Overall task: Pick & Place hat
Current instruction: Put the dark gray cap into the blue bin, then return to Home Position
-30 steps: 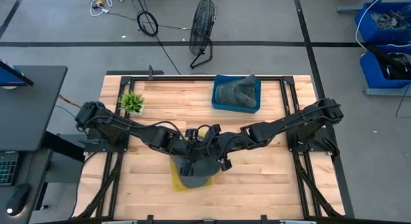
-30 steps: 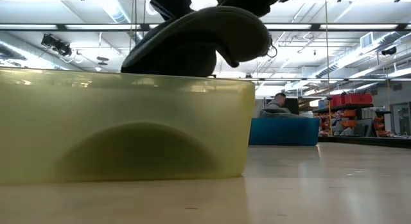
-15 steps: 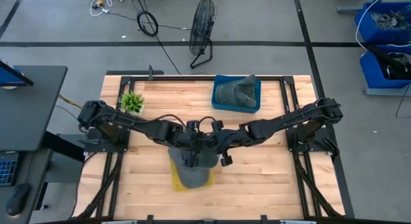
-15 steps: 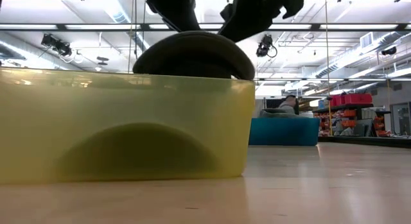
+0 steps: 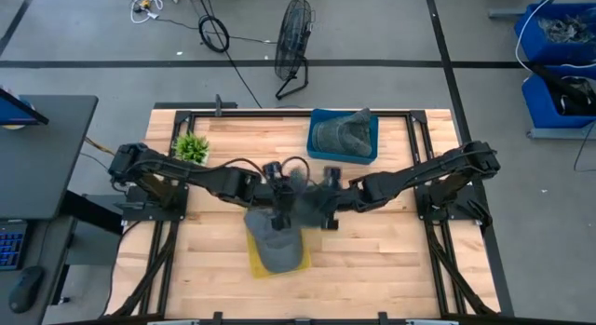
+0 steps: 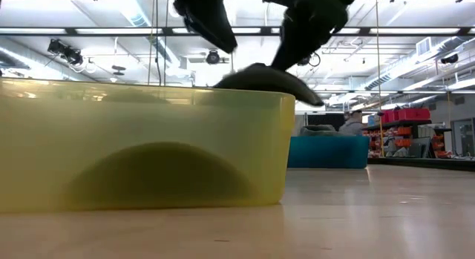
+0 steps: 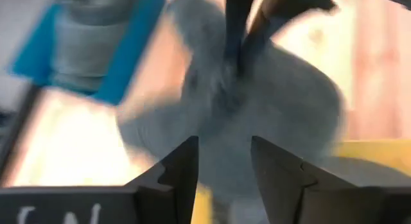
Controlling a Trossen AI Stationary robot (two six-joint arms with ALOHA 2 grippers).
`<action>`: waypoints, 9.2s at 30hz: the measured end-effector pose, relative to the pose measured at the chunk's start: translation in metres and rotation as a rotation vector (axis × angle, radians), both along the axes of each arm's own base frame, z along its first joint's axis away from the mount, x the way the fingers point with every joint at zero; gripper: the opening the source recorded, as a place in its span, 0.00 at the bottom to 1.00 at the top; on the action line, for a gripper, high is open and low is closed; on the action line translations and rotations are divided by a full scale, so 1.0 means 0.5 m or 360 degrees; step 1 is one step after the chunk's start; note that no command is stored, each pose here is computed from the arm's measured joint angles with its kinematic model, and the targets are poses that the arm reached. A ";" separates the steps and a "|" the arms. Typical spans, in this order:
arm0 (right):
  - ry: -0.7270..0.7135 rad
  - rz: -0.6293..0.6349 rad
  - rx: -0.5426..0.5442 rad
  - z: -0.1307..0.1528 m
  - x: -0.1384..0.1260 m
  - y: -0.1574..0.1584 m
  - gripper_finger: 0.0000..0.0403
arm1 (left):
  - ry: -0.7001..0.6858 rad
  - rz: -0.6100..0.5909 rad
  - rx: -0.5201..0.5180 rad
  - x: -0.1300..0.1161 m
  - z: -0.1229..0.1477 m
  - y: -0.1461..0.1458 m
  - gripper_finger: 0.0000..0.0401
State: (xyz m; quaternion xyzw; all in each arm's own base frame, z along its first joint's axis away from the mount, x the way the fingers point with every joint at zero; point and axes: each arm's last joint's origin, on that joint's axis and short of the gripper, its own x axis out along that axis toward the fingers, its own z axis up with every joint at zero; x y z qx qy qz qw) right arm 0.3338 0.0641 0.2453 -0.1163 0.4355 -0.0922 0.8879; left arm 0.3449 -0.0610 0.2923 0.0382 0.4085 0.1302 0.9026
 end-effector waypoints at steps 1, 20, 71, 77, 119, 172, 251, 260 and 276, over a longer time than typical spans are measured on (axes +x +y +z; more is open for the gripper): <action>0.0011 -0.0073 -0.0063 0.007 -0.010 -0.008 0.01 | -0.0015 0.0048 0.0025 -0.009 0.009 0.000 0.37; -0.0441 -0.1721 -0.0270 0.049 -0.131 -0.273 0.01 | -0.0327 0.0270 0.0162 -0.091 0.109 -0.012 0.36; -0.0481 -0.1389 0.0004 0.076 -0.130 -0.352 0.33 | -0.0237 0.0402 0.0101 -0.106 0.094 -0.007 0.36; -0.0414 -0.1400 -0.0302 0.063 -0.132 -0.390 0.27 | -0.0237 0.0402 0.0101 -0.106 0.094 -0.007 0.36; -0.0548 -0.0760 -0.0056 0.212 -0.271 -0.248 0.04 | -0.0335 0.0579 0.0182 -0.197 0.154 0.021 0.36; -0.1488 0.0507 0.0330 -0.138 -0.460 -0.112 0.03 | -0.1340 -0.0363 0.0070 -0.538 -0.162 0.077 0.36; -0.1284 0.0286 0.0594 -0.171 -0.460 -0.114 0.03 | -0.1407 -0.0481 -0.0154 -0.509 -0.238 0.055 0.36; -0.1285 0.0286 0.0594 -0.171 -0.460 -0.114 0.03 | -0.1407 -0.0481 -0.0154 -0.509 -0.238 0.055 0.36; -0.1285 0.0286 0.0594 -0.171 -0.460 -0.114 0.03 | -0.1407 -0.0481 -0.0154 -0.509 -0.238 0.055 0.36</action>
